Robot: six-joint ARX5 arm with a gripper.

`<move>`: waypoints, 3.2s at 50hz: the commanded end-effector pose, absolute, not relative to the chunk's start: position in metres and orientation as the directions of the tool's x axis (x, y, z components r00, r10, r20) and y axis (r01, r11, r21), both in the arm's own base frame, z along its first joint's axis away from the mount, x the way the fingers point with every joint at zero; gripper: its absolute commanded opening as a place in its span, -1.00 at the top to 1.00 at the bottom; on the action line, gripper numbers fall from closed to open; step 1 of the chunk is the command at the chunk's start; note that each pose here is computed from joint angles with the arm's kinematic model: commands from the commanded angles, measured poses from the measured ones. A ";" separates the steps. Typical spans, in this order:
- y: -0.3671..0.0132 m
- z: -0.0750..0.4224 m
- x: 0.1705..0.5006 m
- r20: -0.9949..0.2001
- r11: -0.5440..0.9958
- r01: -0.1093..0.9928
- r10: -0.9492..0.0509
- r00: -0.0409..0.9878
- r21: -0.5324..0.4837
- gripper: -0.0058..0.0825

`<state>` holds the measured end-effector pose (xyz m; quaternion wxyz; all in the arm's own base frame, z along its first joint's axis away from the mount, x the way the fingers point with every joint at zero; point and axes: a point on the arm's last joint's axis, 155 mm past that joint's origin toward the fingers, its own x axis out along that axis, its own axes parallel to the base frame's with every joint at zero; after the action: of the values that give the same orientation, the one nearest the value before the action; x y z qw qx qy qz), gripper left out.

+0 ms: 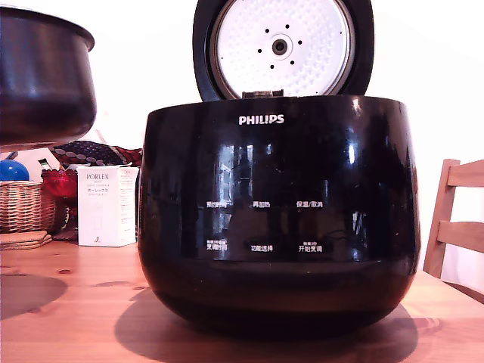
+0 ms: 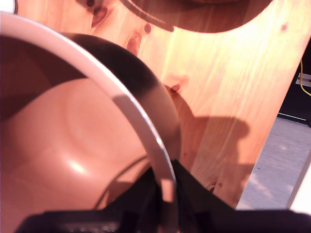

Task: Place the pot you are holding inside the rice cooker

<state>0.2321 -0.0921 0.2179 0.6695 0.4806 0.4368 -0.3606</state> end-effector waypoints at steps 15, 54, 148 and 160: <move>-0.091 0.224 0.236 -0.914 0.288 0.885 -0.066 0.400 0.367 0.92; -0.152 0.268 0.230 -0.837 0.192 0.891 -0.306 0.453 0.412 0.92; -0.319 0.244 0.218 -0.826 -0.417 0.755 -0.485 0.286 0.506 0.92; -0.313 0.231 0.227 -0.851 -0.463 0.734 -0.422 0.312 0.498 0.92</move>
<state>0.2222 -0.3044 0.2194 0.4938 0.6330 0.1422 -0.5790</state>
